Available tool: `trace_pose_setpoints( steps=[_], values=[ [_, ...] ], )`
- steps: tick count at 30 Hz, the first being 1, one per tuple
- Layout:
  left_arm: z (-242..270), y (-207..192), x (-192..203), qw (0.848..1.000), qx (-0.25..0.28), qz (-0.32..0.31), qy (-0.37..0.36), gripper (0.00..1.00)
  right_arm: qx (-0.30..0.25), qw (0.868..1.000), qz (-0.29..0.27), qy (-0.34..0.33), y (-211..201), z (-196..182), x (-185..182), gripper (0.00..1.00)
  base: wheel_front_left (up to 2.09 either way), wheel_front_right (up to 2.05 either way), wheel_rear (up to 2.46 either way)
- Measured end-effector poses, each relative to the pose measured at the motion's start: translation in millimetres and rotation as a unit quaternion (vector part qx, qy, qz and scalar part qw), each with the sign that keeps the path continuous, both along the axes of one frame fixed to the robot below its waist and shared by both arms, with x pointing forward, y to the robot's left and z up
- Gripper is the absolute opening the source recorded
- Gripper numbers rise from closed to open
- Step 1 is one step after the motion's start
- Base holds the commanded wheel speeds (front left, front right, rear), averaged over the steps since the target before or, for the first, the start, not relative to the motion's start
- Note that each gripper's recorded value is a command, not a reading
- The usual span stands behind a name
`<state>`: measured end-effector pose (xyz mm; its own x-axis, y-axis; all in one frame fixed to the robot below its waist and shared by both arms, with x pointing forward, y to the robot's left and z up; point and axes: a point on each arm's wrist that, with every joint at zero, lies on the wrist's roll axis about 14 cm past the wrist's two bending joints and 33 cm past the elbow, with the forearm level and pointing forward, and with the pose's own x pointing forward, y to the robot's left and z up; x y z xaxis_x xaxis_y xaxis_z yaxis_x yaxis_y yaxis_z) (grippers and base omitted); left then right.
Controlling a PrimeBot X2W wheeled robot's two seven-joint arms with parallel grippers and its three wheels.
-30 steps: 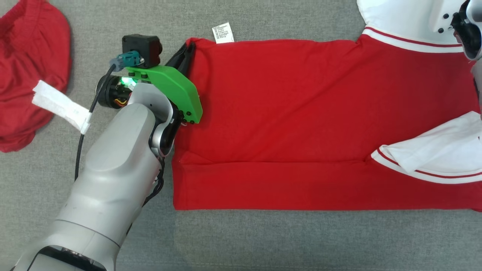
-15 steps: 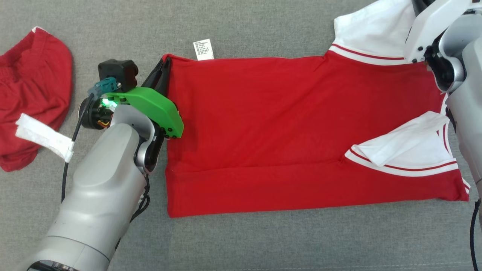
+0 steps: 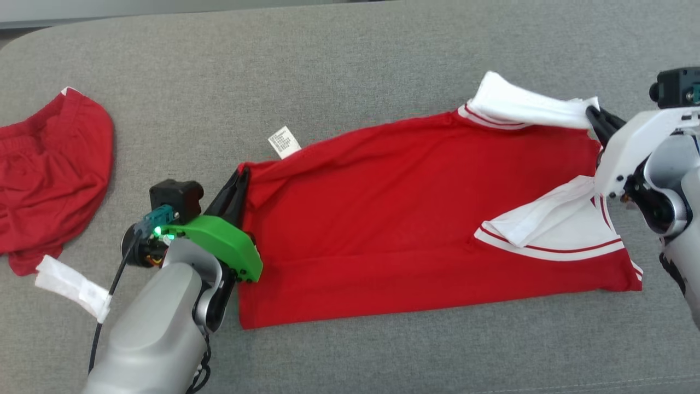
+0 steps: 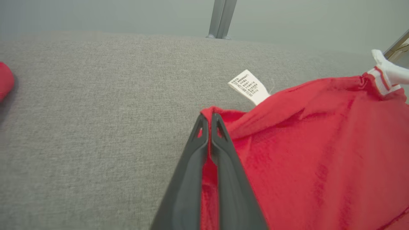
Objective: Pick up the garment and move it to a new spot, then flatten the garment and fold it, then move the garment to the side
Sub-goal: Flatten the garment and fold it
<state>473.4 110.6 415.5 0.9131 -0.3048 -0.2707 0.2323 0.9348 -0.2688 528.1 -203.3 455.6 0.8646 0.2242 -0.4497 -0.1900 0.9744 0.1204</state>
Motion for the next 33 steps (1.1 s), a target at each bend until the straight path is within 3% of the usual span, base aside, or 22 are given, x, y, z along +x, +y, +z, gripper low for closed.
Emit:
trace_pose_setpoints(
  steps=[9,23,24,25,26,33],
  values=[
    [-4.3,3.1,-27.8,1.000,0.005,0.005,0.005,0.00,0.009,0.999,-0.001,0.034,-10.1,-13.0,-54.7,0.00,0.00,0.00,0.00],
    [-6.6,6.4,-44.6,0.999,-0.013,0.029,0.014,0.00,0.009,0.998,-0.011,0.062,-9.8,-20.2,-102.2,0.00,0.00,0.00,0.00],
    [-7.2,6.6,-45.6,0.999,-0.014,0.031,0.015,0.29,0.010,0.998,-0.010,0.067,-8.3,-21.3,-105.2,0.09,0.00,0.00,0.00],
    [-7.4,6.2,-46.5,0.999,-0.017,0.032,0.016,0.70,0.013,0.997,-0.011,0.072,-6.6,-22.8,-108.6,0.71,0.00,0.00,0.00],
    [-7.7,6.0,-47.2,0.999,-0.021,0.033,0.018,1.00,0.015,0.997,-0.011,0.077,-5.4,-24.3,-111.7,1.00,0.00,0.00,0.00],
    [4.1,8.1,-48.4,0.995,-0.077,0.065,0.007,1.00,0.002,0.996,-0.019,0.082,-9.7,-21.0,-121.9,1.00,0.00,0.00,0.00]
  ],
)
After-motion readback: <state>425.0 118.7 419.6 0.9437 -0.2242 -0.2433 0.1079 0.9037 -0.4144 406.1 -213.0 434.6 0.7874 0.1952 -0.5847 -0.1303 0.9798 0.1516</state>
